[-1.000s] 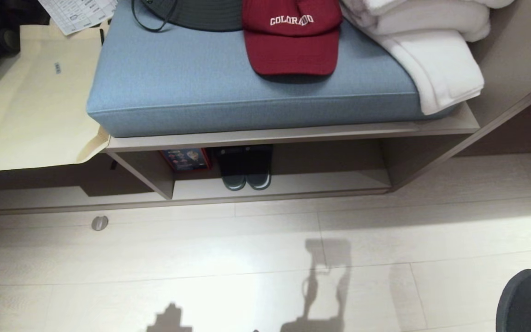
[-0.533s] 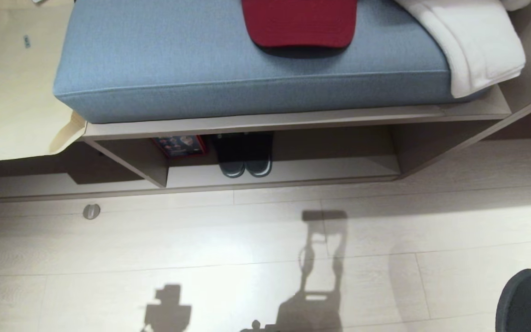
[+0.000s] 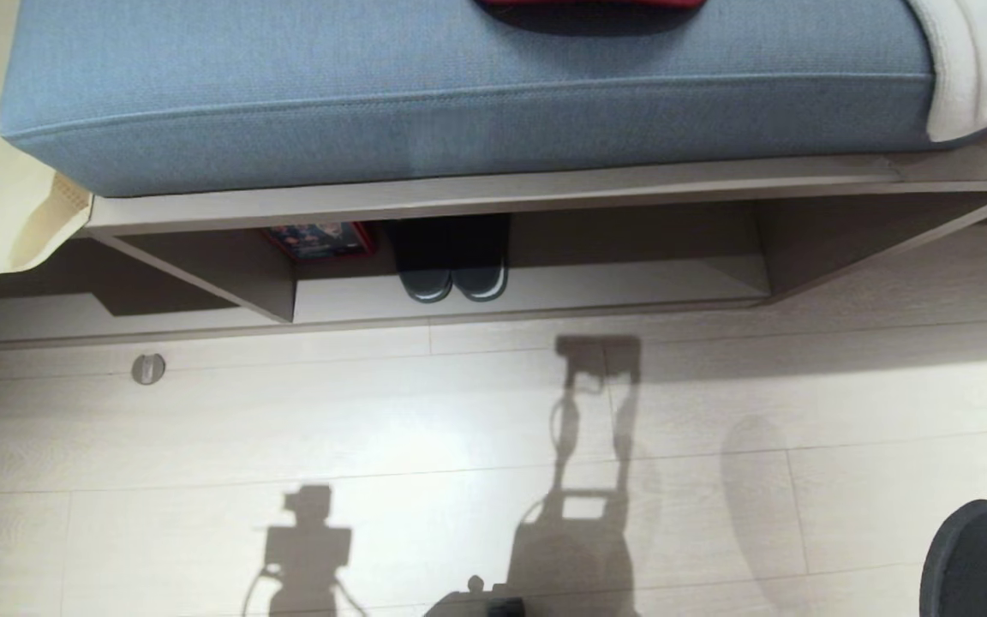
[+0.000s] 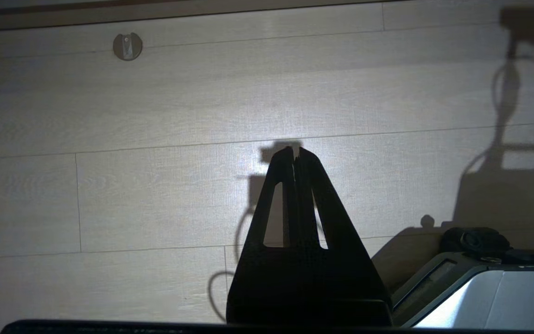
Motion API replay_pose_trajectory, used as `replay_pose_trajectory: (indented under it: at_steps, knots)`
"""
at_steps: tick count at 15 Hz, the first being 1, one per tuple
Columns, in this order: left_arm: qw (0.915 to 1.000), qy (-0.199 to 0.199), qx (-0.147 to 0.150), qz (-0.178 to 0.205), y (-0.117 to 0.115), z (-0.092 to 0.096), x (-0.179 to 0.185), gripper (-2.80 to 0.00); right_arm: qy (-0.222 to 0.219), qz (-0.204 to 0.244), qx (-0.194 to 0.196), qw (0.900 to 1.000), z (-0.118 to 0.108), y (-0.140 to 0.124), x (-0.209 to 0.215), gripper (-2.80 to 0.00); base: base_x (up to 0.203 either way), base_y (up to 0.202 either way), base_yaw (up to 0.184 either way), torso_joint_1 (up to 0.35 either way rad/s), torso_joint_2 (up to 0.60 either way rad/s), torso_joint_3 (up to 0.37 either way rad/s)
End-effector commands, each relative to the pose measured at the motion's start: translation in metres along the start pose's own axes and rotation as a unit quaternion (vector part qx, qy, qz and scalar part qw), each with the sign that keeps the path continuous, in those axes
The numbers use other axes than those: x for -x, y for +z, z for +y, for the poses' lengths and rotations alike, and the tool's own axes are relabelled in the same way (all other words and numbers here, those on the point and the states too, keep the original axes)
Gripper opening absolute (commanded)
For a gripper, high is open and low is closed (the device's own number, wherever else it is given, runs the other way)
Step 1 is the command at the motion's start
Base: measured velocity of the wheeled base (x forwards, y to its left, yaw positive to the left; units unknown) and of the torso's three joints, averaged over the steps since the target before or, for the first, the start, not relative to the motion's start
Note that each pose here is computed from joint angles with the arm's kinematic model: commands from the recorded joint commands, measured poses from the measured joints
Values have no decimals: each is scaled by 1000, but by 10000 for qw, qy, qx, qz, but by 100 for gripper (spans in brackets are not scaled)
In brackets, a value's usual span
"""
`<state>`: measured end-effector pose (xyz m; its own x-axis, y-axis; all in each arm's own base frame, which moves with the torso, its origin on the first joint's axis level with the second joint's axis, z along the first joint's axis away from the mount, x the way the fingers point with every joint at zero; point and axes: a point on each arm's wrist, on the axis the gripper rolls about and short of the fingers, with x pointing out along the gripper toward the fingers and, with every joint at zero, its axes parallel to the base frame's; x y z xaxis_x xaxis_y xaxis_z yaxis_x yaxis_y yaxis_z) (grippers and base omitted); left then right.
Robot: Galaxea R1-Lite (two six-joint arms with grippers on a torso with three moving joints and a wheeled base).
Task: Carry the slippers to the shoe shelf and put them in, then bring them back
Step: Place the slippers into the shoe cabinet
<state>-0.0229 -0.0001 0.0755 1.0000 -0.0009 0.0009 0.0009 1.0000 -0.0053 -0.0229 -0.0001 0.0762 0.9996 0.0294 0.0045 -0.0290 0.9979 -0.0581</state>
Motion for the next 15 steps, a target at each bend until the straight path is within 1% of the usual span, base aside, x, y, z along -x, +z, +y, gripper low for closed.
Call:
replay_pose_trajectory:
  at_steps: [1,15]
  knots:
    - [10000,4,4,-3,0,0,0,-280,-1,-1,1,10000,0,0,0,-280,0,0,0,8,2,-200]
    - [10000,-3,4,4,0,0,0,-280,-31,9,-22,10000,0,0,0,-280,0,0,0,1,3,-197]
